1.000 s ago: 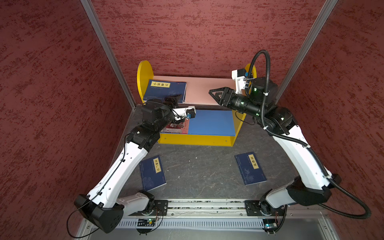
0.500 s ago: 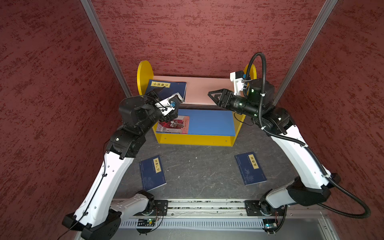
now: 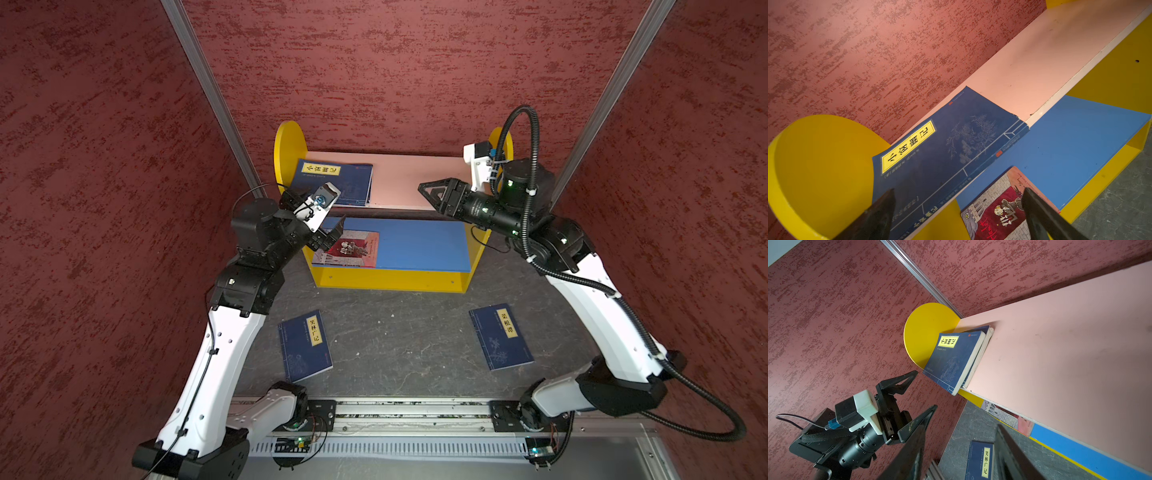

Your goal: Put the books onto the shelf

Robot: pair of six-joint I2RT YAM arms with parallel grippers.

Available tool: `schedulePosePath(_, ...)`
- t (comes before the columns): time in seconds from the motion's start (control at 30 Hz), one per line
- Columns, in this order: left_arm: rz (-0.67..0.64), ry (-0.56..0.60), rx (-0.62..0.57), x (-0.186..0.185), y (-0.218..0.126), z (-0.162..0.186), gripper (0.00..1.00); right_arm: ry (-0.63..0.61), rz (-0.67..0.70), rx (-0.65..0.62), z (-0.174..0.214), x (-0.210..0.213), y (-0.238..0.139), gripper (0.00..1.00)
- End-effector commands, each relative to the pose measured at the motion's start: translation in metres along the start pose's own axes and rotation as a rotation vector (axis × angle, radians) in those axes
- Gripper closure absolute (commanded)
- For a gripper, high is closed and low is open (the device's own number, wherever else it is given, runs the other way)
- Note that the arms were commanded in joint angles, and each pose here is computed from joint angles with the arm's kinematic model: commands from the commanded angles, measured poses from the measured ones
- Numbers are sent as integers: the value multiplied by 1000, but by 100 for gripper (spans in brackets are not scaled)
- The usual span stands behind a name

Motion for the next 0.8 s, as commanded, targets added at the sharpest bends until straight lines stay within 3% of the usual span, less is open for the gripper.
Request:
schedulePosePath(0.0, -37, -22, -61, 7, -2, -8, 5, -6, -27, -22, -1, 6, -6, 45)
schedulePosePath(0.77, -83, -27, -63, 16, 26, -7, 5, -8, -34, -33, 0, 8, -16, 45)
Point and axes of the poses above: each gripper's point midway between its finger pads, its own y axis out along the fingers, its own x axis along the line the jaws close on, z = x × y, the point moved 10 cm from there along -y, back along the fingers, and after that the axes turned 9 degrees about y, right-handed, at the moved point
